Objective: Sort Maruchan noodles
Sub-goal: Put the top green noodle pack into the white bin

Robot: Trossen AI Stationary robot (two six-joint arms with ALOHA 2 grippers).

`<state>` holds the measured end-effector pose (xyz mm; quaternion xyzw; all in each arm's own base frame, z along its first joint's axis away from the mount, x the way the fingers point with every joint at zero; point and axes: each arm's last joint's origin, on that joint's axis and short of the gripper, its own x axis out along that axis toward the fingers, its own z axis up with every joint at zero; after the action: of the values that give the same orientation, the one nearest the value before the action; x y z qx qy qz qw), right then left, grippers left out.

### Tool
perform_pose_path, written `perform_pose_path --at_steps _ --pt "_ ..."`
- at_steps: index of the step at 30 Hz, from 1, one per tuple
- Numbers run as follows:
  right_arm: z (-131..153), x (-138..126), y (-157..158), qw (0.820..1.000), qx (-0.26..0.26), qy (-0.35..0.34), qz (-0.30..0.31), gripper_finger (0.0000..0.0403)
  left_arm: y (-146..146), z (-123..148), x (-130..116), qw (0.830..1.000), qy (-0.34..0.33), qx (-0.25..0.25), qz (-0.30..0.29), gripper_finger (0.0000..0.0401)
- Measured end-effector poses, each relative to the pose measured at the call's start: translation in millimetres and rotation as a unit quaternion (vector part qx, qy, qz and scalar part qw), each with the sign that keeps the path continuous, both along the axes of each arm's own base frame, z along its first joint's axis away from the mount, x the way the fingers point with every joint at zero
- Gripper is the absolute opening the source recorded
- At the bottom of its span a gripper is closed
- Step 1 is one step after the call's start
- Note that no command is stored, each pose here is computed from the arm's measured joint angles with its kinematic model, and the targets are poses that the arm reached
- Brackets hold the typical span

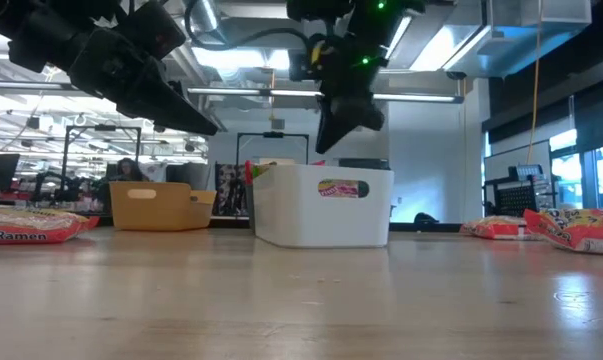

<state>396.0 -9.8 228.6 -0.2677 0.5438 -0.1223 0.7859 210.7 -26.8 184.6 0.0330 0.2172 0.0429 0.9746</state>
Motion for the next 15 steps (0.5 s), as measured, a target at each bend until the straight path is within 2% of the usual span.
perform_pose_path --at_steps 2,9,15 --pt "-0.8 -0.9 2.1 1.000 0.013 0.004 0.002 0.0000 -0.1 0.1 0.0 1.000 0.000 0.000 0.000 0.0174" --pt "2.4 -11.7 -2.7 0.998 0.020 0.011 -0.063 0.0007 -0.1 0.1 0.0 1.000 0.000 0.000 0.000 0.0174" --pt "19.0 -26.2 -9.4 0.992 0.084 -0.008 -0.094 0.0072 -0.2 0.1 0.0 1.000 -0.001 -0.004 0.001 0.0174"
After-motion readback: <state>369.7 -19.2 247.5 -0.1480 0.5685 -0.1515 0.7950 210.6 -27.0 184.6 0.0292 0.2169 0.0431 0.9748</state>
